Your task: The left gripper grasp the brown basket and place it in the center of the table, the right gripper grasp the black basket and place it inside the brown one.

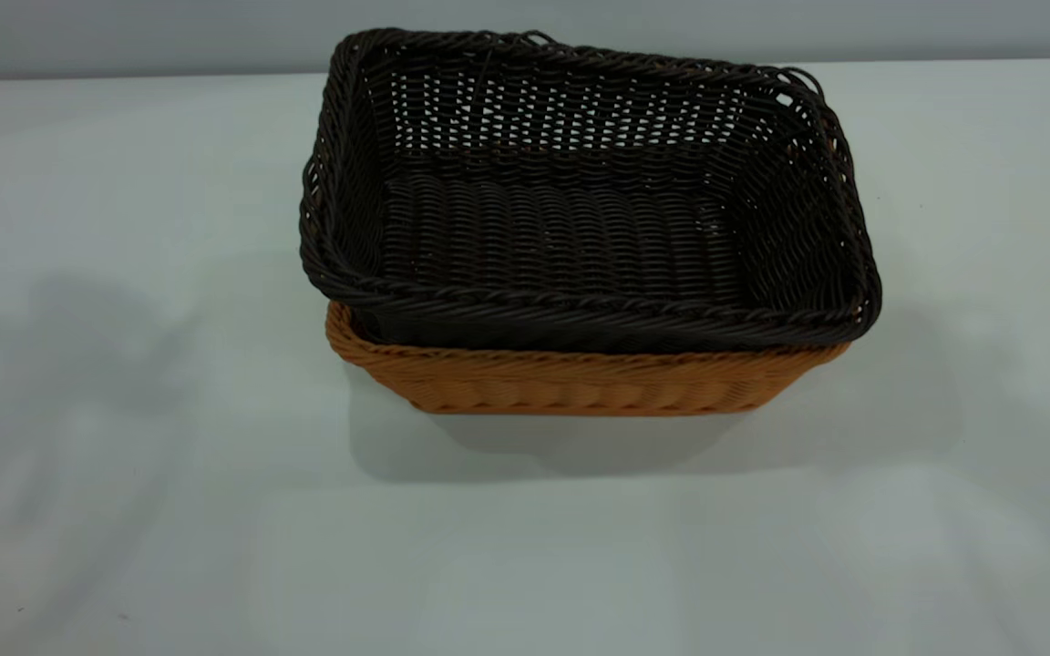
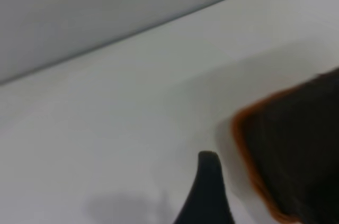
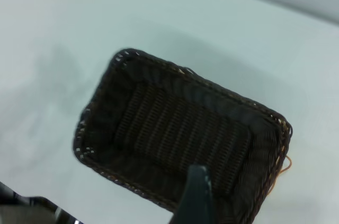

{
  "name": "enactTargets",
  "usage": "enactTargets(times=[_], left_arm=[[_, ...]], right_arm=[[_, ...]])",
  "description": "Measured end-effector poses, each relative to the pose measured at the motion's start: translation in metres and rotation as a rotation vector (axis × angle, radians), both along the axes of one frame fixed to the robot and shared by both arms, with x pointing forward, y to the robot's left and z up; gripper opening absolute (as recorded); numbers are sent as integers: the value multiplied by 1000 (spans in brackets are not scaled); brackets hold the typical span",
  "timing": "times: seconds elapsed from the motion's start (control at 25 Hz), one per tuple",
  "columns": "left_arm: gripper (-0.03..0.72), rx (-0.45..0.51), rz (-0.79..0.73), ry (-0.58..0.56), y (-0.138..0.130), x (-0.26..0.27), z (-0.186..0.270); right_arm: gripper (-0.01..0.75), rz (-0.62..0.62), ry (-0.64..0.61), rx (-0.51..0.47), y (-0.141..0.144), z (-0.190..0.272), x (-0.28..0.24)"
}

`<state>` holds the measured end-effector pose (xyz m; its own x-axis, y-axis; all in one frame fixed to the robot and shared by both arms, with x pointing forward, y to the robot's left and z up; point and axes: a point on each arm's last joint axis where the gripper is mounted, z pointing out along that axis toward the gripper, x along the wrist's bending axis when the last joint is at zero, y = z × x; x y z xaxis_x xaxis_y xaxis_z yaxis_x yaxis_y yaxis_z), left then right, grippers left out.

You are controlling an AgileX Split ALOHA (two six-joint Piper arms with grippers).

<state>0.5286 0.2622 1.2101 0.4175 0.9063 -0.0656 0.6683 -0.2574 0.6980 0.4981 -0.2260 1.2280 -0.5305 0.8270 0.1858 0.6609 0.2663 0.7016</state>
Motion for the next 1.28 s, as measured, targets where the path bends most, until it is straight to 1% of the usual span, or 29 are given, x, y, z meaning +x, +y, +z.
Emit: enactTargets(times=[0.04, 0.16, 0.2, 0.32, 0.44, 0.6, 0.68, 0.84, 0.92, 1.0, 1.08, 1.28], left_arm=[[549, -10, 6, -1, 0, -12, 8], [549, -37, 21, 57, 0, -44, 21], [549, -45, 31, 49, 1, -50, 24], [549, -66, 51, 15, 1, -67, 35], [549, -68, 61, 29, 2, -84, 28], [549, -69, 77, 103, 4, -114, -2], [549, -59, 82, 161, 5, -130, -26], [549, -38, 87, 244, 7, -165, -71], [549, -20, 86, 259, 9, -182, -88], [549, 4, 92, 247, 12, -200, -102], [549, 24, 99, 210, 14, -216, -108], [549, 66, 141, 75, 22, -252, -116]], right_arm=[[594, 0, -20, 3, -2, 6, -13], [594, 0, -76, 13, -8, 16, -59], [594, 0, -86, 14, -9, 15, -70], [594, 1, -89, 15, -14, 3, -108], [594, 0, -92, 17, -19, -15, -145], [594, -1, -102, 20, -25, -49, -193], [594, 1, -123, 19, -28, -67, -215], [594, -2, -199, 3, -35, -101, -255], [594, -16, -248, -8, -38, -114, -266], [594, -43, -296, -29, -42, -127, -273], [594, -63, -316, -48, -45, -138, -274], [594, -141, -305, -104, -52, -166, -269]])
